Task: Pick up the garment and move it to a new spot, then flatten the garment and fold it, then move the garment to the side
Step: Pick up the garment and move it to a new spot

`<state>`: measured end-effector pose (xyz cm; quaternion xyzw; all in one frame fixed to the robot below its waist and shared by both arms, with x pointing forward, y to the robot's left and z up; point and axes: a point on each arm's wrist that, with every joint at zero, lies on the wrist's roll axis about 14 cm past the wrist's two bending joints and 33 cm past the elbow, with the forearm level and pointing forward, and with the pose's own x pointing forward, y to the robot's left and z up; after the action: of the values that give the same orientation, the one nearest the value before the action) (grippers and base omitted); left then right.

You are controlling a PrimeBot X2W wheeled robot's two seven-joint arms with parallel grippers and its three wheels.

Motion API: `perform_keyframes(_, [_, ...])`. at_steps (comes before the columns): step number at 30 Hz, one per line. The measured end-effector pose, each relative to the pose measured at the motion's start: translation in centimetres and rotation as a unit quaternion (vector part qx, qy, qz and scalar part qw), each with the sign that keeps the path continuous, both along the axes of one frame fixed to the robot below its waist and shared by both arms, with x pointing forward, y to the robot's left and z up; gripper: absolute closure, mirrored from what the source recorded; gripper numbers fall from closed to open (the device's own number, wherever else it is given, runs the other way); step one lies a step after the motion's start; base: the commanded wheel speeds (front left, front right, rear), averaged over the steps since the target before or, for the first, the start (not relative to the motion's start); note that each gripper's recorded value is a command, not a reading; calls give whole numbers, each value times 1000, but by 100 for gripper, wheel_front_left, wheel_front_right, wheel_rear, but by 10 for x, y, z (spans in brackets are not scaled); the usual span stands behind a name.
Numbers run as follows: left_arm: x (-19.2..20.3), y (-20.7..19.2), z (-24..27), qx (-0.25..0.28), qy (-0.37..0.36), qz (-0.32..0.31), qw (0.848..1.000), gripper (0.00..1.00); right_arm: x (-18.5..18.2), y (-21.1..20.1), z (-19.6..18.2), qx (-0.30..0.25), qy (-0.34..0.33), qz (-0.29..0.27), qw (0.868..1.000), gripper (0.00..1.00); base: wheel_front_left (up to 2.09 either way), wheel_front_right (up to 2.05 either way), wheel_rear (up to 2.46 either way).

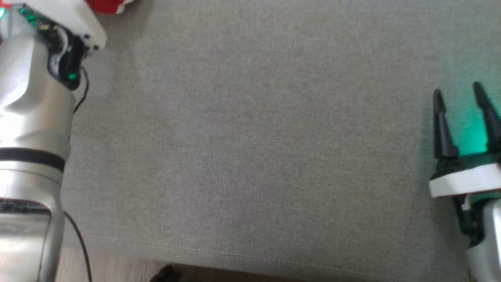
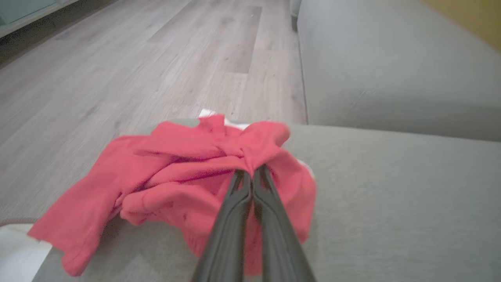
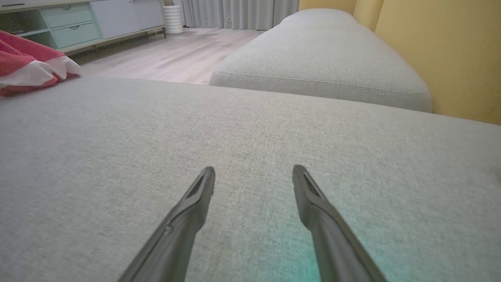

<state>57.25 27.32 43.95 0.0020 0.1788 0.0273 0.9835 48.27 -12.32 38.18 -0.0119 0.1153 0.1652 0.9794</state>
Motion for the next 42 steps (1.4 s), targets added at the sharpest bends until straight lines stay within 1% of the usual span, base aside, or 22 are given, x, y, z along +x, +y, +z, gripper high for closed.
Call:
perform_keyframes(2, [6, -20, 31, -2, -27, -33, 999, 100, -5, 4, 10, 10, -10, -4, 1000, 0, 0, 0, 0])
perform_keyframes(5, [4, -60, 76, -25, -63, -90, 994, 100, -13, 9, 25, 22, -24, -7, 999, 0, 0, 0, 0])
perform_keyframes(9, [-21, -107, 120, -67, -86, -165, 980, 100, -30, 11, 39, 33, -32, -13, 999, 0, 0, 0, 0])
perform_keyframes(12, [-46, -136, 148, -104, -96, -215, 966, 100, -37, 9, 52, 38, -47, -21, 998, 0, 0, 0, 0])
perform_keyframes(16, [-86, -186, 178, -154, -98, -295, 938, 100, -47, -1, 62, 37, -57, -37, 997, 0, 0, 0, 0])
perform_keyframes(20, [-126, -237, 185, -198, -66, -369, 905, 100, -56, -15, 66, 45, -62, -63, 995, 0, 0, 0, 0])
perform_keyframes(25, [-165, -281, 190, -237, -25, -444, 864, 100, -67, -36, 63, 40, -58, -93, 993, 0, 0, 0, 0])
perform_keyframes(26, [-167, -286, 191, -239, -21, -452, 859, 100, -69, -39, 62, 39, -56, -99, 993, 0, 0, 0, 0])
perform_keyframes(28, [-164, -291, 189, -239, -16, -456, 857, 100, -75, -47, 60, 40, -51, -112, 992, 0, 0, 0, 0])
perform_keyframes(30, [-161, -292, 185, -232, -10, -456, 859, 100, -77, -51, 58, 41, -49, -120, 991, 0, 0, 0, 0])
perform_keyframes(32, [-152, -294, 172, -225, 7, -450, 864, 100, -83, -58, 56, 43, -46, -134, 989, 0, 0, 0, 0])
perform_keyframes(35, [-135, -292, 138, -205, 48, -429, 879, 100, -91, -70, 54, 39, -41, -154, 986, 0, 0, 0, 0])
perform_keyframes(38, [-116, -284, 98, -197, 91, -396, 892, 100, -99, -82, 51, 35, -35, -172, 984, 0, 0, 0, 0])
perform_keyframes(42, [-98, -263, 41, -156, 132, -352, 913, 100, -106, -92, 50, 35, -32, -190, 981, 0, 0, 0, 0])
